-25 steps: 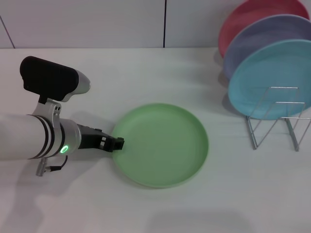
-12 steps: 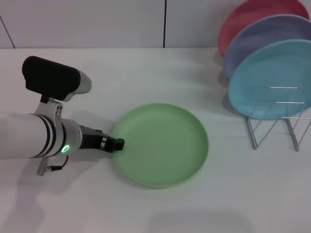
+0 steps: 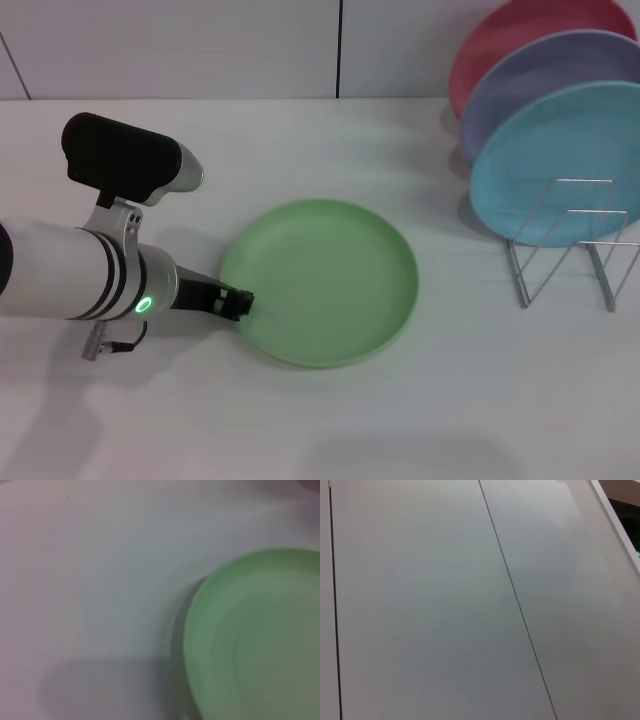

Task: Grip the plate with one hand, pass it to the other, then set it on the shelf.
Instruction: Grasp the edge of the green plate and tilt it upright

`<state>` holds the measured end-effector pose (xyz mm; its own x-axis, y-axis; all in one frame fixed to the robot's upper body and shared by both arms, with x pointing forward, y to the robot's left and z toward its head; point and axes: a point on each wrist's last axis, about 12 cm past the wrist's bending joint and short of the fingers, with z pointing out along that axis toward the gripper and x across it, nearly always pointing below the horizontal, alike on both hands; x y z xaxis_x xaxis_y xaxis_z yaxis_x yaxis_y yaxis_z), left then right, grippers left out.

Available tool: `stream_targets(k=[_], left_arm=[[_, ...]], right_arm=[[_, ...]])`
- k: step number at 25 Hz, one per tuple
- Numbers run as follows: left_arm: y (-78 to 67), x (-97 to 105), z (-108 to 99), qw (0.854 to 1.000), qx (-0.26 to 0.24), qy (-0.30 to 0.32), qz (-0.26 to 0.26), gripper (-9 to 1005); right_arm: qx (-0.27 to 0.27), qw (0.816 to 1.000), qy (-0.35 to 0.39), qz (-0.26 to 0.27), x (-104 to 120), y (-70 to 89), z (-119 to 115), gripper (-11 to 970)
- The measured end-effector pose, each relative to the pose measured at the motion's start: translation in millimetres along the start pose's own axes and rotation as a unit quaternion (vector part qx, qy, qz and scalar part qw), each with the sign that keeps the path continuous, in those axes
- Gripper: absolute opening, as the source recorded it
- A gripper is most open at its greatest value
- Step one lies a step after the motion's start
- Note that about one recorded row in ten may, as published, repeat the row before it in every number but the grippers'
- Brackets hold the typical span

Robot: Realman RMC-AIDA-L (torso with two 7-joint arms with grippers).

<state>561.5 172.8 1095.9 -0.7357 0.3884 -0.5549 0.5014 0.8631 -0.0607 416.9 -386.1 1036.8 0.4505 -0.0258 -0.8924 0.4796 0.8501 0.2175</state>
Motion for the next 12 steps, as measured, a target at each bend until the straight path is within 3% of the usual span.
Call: stream_targets(k=[4,6,12], left_arm=[[-1.0,-1.4,-0.4,1.000,0.001,-0.001,0.003,453],[-1.2,-1.9,-0.7,1.000,0.001,-0.002,0.005,264],[-2.5,-6.5,-2.4,1.000,0.000,-0.007,0.016,208]], right_arm=[[0.000,1.000,0.000,0.000,0.0,0.0,0.0,839],[0.000,1.000,0.000,0.000,0.0,0.0,0.0,839],[0.000,1.000,0.000,0.000,0.0,0.0,0.0,839]])
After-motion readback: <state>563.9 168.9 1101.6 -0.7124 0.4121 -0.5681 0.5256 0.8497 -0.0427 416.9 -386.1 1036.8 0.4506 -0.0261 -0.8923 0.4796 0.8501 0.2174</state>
